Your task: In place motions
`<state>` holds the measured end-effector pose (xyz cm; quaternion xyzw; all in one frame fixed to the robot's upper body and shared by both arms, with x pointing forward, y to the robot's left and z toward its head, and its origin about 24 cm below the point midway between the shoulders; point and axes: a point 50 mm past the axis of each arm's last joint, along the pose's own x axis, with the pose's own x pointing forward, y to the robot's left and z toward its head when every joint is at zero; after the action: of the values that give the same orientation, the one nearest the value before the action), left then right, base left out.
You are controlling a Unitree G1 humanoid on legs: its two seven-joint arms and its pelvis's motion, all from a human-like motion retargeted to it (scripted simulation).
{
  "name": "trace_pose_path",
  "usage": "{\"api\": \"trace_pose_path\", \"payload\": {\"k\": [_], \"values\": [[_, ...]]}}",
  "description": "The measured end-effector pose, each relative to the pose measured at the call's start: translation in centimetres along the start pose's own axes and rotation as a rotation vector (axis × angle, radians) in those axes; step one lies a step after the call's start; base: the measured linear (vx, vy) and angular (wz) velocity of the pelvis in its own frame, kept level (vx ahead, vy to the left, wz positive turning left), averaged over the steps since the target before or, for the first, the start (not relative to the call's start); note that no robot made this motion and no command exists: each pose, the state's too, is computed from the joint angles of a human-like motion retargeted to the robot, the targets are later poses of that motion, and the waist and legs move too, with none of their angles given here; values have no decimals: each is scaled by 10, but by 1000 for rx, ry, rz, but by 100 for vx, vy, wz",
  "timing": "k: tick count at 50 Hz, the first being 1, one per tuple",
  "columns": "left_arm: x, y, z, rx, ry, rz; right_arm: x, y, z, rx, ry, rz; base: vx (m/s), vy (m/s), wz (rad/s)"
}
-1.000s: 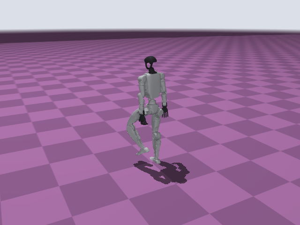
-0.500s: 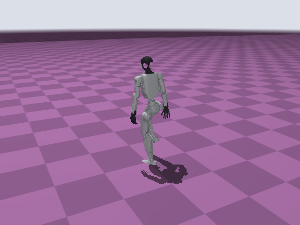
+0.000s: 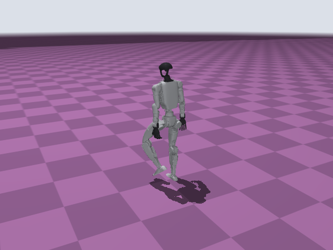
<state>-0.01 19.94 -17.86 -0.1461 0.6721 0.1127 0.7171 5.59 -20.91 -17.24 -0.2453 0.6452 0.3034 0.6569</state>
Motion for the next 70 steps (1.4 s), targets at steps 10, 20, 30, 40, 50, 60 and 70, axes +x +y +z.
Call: {"api": "trace_pose_path", "payload": {"k": [10,20,30,40,50,60,70], "values": [[-1,3,1,38,28,-8,-1,-7,11,26,-33,-20,-2,-7,-46],[-2,6,-8,-14,51,20,2,4,5,-35,-7,0,2,7,12],[-5,15,-38,-45,119,85,5,40,-35,19,104,99,16,2,16],[-1,2,39,96,-69,58,3,33,-36,215,31,69,-13,-7,79],[-2,-5,61,94,-137,32,2,22,-29,76,66,55,-12,0,10],[2,-9,16,81,-12,14,3,35,-39,97,85,64,5,-5,-17],[-3,4,-34,32,125,21,2,50,-58,112,178,111,22,4,-29]]}}
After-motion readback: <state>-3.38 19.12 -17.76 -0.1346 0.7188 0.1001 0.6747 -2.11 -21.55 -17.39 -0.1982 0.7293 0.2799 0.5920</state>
